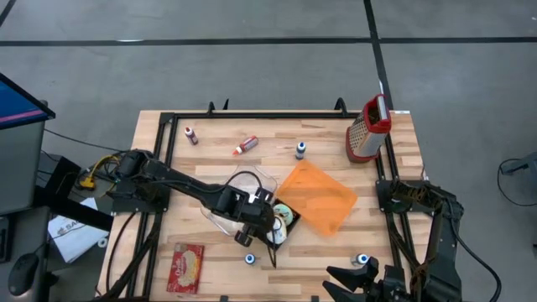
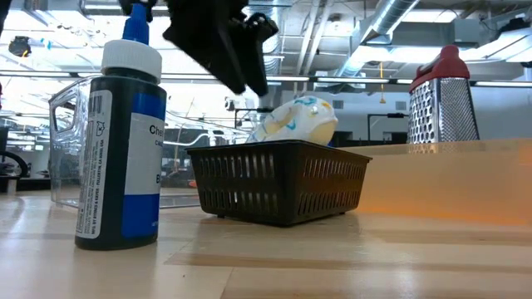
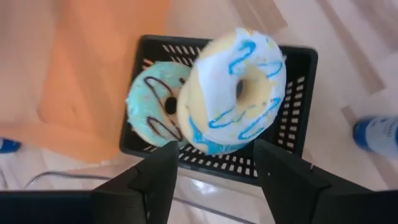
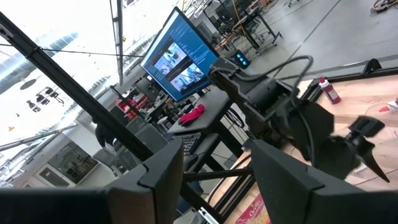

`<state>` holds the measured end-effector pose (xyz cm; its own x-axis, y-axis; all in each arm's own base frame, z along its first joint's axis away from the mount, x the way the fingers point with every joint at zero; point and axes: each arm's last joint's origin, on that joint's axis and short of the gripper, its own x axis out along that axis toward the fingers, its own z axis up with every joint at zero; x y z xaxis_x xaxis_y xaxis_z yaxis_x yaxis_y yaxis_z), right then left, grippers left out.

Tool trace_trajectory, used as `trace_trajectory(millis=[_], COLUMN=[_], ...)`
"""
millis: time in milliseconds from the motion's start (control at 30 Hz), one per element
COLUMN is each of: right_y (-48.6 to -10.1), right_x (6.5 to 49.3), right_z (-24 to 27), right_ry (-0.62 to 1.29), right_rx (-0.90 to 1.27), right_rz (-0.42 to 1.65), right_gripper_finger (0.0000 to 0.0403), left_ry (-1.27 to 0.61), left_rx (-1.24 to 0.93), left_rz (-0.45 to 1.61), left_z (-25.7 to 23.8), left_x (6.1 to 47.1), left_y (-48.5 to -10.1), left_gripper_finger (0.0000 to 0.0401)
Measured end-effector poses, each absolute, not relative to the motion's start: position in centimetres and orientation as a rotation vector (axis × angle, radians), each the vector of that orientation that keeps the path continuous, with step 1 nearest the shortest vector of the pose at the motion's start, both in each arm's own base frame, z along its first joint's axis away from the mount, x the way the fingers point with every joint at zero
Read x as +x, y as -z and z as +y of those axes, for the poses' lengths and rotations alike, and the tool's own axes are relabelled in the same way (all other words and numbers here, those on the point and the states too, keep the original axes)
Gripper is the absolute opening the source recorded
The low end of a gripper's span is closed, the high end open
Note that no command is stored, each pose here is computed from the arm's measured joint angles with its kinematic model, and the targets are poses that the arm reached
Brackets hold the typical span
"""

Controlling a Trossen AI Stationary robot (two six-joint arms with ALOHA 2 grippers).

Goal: Pick & Place Food Item
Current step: Put the white donut into the black bin

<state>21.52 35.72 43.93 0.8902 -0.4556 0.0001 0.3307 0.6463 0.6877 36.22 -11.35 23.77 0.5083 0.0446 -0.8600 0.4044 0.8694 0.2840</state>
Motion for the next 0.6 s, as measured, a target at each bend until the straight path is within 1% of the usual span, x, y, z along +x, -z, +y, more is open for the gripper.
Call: trace_trajectory(millis=[233,367,500,600], right_y=[-43.8,-43.5,-42.0,-40.3], right_x=[21.6,21.6,21.8,22.5], right_z=[35.7,35.7,36.0,35.7], right_ry=[0.452,0.453,0.454,0.450], right_rx=[0.727,0.716,0.711,0.734], right_rz=[-0.176,-0.173,-0.172,-0.162], right_gripper_finger=[0.0182,0.0181,0.0174,0.0167], left_ry=[0.148,0.105,0.085,0.062], left_rx=[0.343,0.238,0.130,-0.017], left_rz=[0.949,0.906,0.900,0.871], left_z=[-10.6,-10.0,-9.5,-9.6], left_x=[34.8,32.7,29.4,26.7], left_y=[-27.2,-29.7,-29.6,-29.4], left_gripper_finger=[0.0204,0.0203,0.0207,0.0209])
